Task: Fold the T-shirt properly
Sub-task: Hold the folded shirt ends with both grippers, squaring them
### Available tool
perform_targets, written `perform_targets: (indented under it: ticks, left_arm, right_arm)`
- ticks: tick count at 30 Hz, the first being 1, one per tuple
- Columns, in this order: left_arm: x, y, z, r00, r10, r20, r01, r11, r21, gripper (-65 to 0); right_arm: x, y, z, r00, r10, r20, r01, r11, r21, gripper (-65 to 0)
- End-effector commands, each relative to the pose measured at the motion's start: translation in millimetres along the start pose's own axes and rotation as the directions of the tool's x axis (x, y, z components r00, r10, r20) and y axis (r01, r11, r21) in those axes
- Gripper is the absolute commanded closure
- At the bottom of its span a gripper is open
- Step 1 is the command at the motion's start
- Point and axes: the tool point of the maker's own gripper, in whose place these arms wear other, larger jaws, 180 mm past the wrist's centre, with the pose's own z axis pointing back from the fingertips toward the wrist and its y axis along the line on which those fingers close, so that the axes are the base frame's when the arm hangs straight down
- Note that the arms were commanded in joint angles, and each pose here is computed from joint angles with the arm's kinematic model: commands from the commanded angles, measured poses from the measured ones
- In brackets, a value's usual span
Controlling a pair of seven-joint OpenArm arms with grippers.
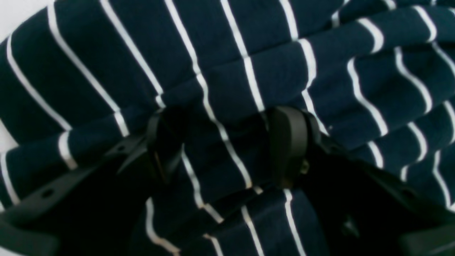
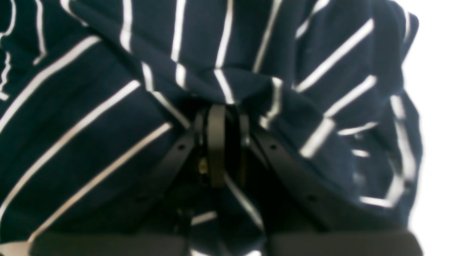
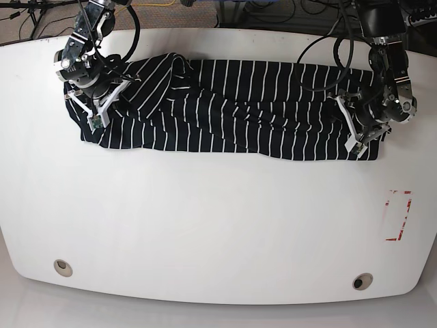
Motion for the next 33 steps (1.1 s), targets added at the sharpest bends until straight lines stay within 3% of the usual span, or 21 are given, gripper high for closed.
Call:
perform_targets:
  ticks: [1,8,13,21,33]
  left_arm:
    - [-15,2,-3,0.995,-0.039,-0.095,0.040,0.999,0.008,-35.8]
    - [-13,-1,-3,0.989,-0.086,-0.120,0.086,0.996,-0.005,-35.8]
    - [0,-4,6,0.986,-0.145,-0.084,0.146,0.989,-0.001,-35.8]
    - [35,-1,39,0.972,-0.231,-0.027,0.233,0.968,0.095,-35.8]
    - [55,31,95,0.975,-0.221,0.012,0.209,0.937,0.279,-35.8]
  right_arm:
    - [0,-4,0,1.000,-0.003,0.009,0.003,1.000,-0.005,-4.1]
    - [-12,0,-8,0.999,-0.027,-0.021,0.027,0.999,0.017,-4.1]
    - [-10,-8,-7,0.999,-0.043,-0.004,0.043,0.999,0.002,-4.1]
    - [6,-16,2,0.999,-0.006,0.038,0.007,1.000,-0.026,-4.1]
    - [28,-21,23,0.998,0.052,0.035,-0.048,0.995,-0.083,-4.1]
